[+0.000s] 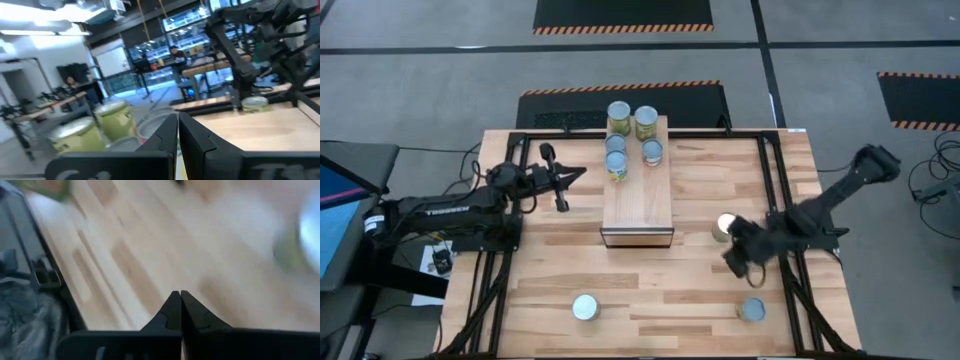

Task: Pick and place cans onto a shelf
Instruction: Put the canned spaghetti sauce on the shelf

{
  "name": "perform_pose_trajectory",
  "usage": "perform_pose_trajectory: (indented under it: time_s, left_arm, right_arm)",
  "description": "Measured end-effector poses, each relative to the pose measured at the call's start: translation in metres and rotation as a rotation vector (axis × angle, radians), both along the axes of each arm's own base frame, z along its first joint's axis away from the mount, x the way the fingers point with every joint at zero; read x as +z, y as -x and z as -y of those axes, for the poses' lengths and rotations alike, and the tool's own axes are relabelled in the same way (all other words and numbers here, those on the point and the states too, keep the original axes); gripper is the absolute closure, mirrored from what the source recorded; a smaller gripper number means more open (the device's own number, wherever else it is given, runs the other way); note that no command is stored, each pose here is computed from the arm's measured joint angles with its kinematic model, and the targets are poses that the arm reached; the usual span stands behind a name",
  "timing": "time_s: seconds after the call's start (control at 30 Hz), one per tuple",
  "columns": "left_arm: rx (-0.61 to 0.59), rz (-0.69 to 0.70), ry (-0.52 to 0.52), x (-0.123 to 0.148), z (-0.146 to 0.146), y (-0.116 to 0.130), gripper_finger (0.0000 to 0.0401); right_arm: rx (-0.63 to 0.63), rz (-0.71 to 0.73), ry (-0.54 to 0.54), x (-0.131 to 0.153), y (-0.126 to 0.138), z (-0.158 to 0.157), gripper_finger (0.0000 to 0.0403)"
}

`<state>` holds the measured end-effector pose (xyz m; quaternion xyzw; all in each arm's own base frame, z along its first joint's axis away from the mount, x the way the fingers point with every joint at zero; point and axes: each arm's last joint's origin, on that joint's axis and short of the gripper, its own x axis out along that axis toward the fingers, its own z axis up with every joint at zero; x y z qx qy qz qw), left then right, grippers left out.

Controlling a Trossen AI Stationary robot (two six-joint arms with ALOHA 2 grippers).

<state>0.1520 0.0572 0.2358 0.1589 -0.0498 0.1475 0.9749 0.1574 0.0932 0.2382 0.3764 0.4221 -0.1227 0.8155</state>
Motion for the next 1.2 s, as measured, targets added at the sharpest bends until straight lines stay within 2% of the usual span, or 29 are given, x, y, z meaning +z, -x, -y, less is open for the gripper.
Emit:
perform_pose_trajectory:
  time_s: [0.2, 0.33, 0.47, 0.63, 0.83, 1.2]
  left_arm:
    - [-0.050, -0.022, 0.066, -0.006, -0.007, -0.003, 0.0395]
    - [-0.059, -0.013, 0.099, -0.007, -0.014, -0.004, 0.0395]
    - [-0.067, -0.025, 0.114, -0.011, -0.018, -0.007, 0.0395]
    - [-0.070, -0.024, 0.124, -0.015, -0.020, -0.012, 0.0395]
    - [-0.073, -0.003, 0.125, -0.015, -0.022, -0.015, 0.0395]
    - [-0.071, -0.003, 0.111, -0.014, -0.022, -0.015, 0.0395]
  right_arm:
    - [-0.158, -0.258, -0.121, 0.005, 0.031, -0.036, 0.0396]
    - [-0.264, -0.397, -0.183, 0.011, 0.040, -0.061, 0.0389]
    - [-0.345, -0.568, -0.232, 0.007, 0.042, -0.087, 0.0352]
    - [-0.371, -0.691, -0.213, -0.009, 0.042, -0.109, 0.0297]
    - [-0.377, -0.680, -0.210, -0.013, 0.039, -0.112, 0.0266]
    - [-0.394, -0.632, -0.186, -0.016, 0.035, -0.112, 0.0280]
